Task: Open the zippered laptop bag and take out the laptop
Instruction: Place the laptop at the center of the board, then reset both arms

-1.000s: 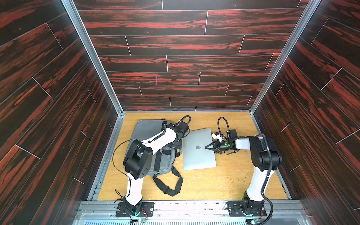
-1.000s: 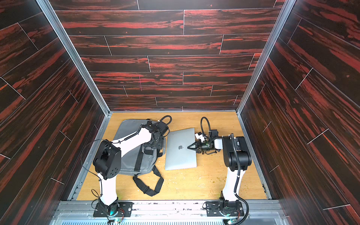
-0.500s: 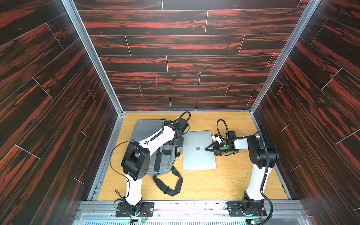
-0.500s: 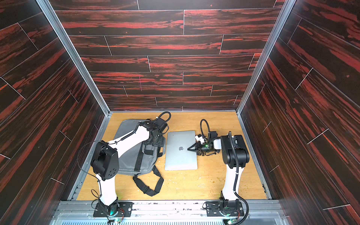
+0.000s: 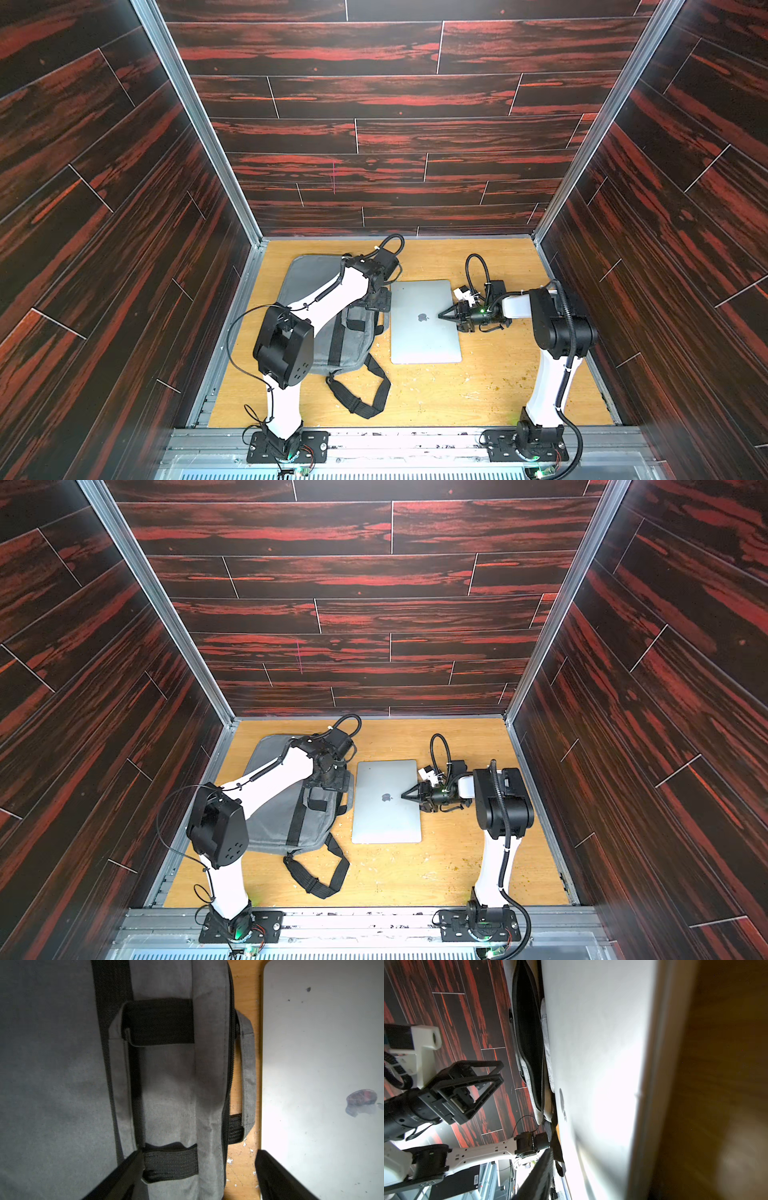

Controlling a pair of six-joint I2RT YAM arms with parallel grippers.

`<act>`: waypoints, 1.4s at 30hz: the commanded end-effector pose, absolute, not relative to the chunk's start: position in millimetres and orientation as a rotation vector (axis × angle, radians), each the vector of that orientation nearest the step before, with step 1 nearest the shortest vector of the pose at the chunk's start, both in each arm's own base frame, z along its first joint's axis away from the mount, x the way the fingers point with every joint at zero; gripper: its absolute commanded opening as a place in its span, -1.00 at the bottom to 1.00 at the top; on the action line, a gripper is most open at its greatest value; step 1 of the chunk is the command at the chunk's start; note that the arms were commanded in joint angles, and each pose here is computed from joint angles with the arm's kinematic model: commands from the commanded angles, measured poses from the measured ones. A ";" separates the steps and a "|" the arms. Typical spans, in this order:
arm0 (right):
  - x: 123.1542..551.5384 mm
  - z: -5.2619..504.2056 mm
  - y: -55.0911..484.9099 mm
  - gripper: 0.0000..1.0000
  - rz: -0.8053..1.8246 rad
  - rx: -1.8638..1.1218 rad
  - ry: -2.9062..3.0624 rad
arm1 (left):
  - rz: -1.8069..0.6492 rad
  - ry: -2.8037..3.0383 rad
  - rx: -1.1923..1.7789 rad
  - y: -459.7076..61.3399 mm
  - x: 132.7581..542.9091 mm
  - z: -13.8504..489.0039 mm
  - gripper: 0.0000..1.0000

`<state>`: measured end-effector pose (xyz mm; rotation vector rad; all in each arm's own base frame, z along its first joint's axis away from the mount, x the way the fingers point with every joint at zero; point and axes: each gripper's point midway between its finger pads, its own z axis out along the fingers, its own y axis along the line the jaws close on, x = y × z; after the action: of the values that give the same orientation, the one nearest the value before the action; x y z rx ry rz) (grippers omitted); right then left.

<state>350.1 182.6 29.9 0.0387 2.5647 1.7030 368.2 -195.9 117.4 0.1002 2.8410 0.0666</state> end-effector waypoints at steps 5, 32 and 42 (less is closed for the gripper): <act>355.4 33.0 135.9 0.12 1.352 0.117 2.679 | 0.078 2.803 0.108 -177.1 366.3 146.8 0.83; 389.4 205.7 0.6 0.65 0.244 0.110 1.960 | 0.338 2.105 -0.296 42.7 356.1 168.1 1.00; 373.7 147.4 -21.3 0.71 0.139 0.217 1.831 | 0.109 1.937 -0.467 66.0 363.3 135.7 0.99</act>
<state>354.8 -9.3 111.6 0.1954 2.0164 0.1866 342.2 70.0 112.7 -0.4510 2.0856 0.2343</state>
